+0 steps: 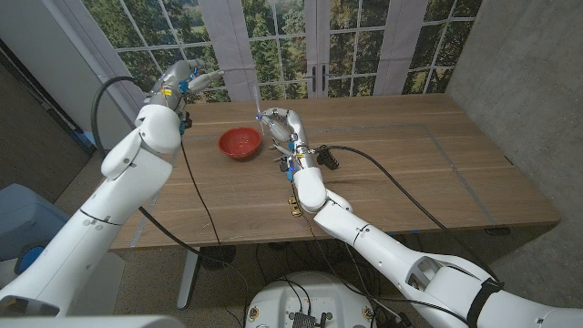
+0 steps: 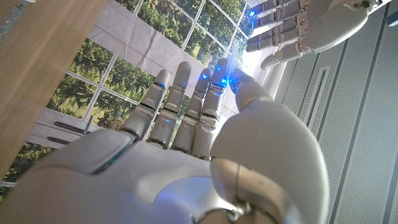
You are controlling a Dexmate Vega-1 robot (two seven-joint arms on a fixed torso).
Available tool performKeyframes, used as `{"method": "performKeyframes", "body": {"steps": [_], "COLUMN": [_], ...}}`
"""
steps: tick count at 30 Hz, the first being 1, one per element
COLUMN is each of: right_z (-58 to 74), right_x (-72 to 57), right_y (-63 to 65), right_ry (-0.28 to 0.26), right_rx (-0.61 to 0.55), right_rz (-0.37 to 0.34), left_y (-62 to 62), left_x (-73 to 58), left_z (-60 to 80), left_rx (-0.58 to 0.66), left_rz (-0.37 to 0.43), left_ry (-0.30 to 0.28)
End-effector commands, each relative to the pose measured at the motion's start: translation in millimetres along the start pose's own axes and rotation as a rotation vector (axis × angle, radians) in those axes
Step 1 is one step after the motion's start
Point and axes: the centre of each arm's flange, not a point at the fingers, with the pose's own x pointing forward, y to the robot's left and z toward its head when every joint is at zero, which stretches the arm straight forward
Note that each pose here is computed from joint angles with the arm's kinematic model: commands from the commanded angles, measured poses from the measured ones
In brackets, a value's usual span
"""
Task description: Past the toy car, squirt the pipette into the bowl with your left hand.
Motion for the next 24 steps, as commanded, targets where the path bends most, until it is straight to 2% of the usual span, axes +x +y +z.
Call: {"method": "performKeyframes", "body": {"steps": [1, 12, 17, 24], "right_z": [0.8, 2.6, 3.1, 5.4], "right_x": [-4.1, -5.0, -5.2, -6.9], "right_y": [-2.5, -1.1, 0.2, 2.4], "right_ry": [-0.037, -0.058, -0.062, -0.082], "right_rx": [0.014, 0.001, -0.003, -0.010], "right_rz": [-0.012, -0.009, -0.003, 0.007], "left_y": [-14.7, -20.6, -22.4, -29.2], "left_x": [4.0, 5.7, 6.7, 12.1], "left_z": [-20.0, -25.4, -24.2, -25.2], "left_rx": [-0.327, -0.420, -0.409, -0.519], "left_rz": [-0.184, -0.270, -0.303, -0.366], "left_ry": [0.044, 0.023, 0.003, 0.002]}}
